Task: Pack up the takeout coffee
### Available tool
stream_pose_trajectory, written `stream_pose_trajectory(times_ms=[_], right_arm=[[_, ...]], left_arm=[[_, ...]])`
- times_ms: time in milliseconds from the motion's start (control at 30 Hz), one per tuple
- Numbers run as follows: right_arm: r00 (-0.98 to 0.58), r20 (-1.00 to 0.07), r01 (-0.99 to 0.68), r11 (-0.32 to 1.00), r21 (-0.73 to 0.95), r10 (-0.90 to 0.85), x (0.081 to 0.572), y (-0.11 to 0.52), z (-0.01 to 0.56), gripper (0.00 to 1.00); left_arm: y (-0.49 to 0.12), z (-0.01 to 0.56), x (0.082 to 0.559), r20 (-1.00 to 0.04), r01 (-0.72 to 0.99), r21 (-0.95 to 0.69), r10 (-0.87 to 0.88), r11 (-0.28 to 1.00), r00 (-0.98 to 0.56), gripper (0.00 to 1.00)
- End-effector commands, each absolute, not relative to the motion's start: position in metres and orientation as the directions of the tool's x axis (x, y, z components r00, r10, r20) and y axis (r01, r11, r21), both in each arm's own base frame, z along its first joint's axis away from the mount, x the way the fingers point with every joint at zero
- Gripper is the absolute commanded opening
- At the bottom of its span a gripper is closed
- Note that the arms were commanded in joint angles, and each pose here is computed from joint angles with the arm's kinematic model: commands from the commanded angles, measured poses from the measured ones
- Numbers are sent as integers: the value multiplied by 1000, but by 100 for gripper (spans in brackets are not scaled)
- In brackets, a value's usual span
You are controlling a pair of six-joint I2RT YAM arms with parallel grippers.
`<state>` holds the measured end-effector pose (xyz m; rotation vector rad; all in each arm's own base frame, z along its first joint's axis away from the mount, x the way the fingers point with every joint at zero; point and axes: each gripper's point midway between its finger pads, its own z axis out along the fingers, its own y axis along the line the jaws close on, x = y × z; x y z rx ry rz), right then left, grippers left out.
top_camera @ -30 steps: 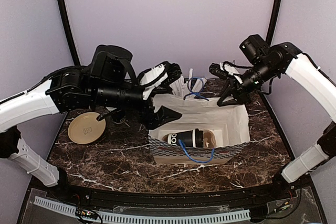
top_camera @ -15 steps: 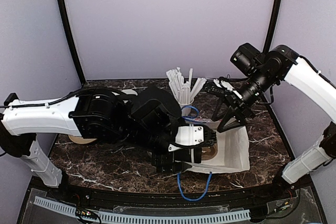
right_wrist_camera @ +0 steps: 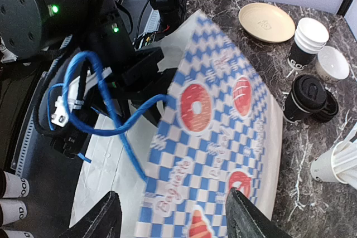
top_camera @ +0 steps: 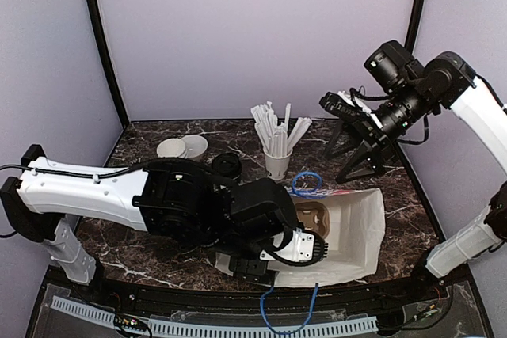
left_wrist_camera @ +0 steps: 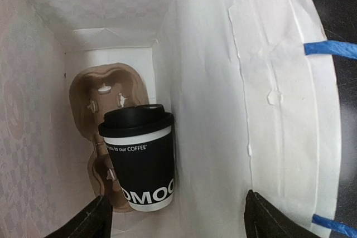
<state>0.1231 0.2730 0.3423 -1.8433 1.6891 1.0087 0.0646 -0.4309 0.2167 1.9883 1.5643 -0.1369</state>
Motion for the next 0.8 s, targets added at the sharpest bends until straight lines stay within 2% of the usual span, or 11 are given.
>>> stream_pose_trajectory(times_ms=[0,167,300,400,633,767], right_arm=[[25,-802,-985,-153,84,-596,129,267,367,64],[-1,-801,-990,-114,87,-599,143,264,363,65],[-9,-798,-992,-92,81,-603,148,263,357,65],[-18,-795,-994,-72,77,-607,154,264,354,65],[-43,-796,-993,-65,102,-603,151,263,349,65],[-49,-792,-993,-53,103,-609,151,261,345,66]], left_arm=[[-427,226,69,-400,890,437,859,-127,319,84],[-430,218,84,-353,856,506,880,-105,317,88],[-434,202,89,-307,833,536,888,-137,344,98],[-440,187,93,-272,830,532,894,-168,356,99],[-444,166,121,-230,866,488,942,-106,245,97],[-440,155,130,-210,873,480,954,-88,212,99]])
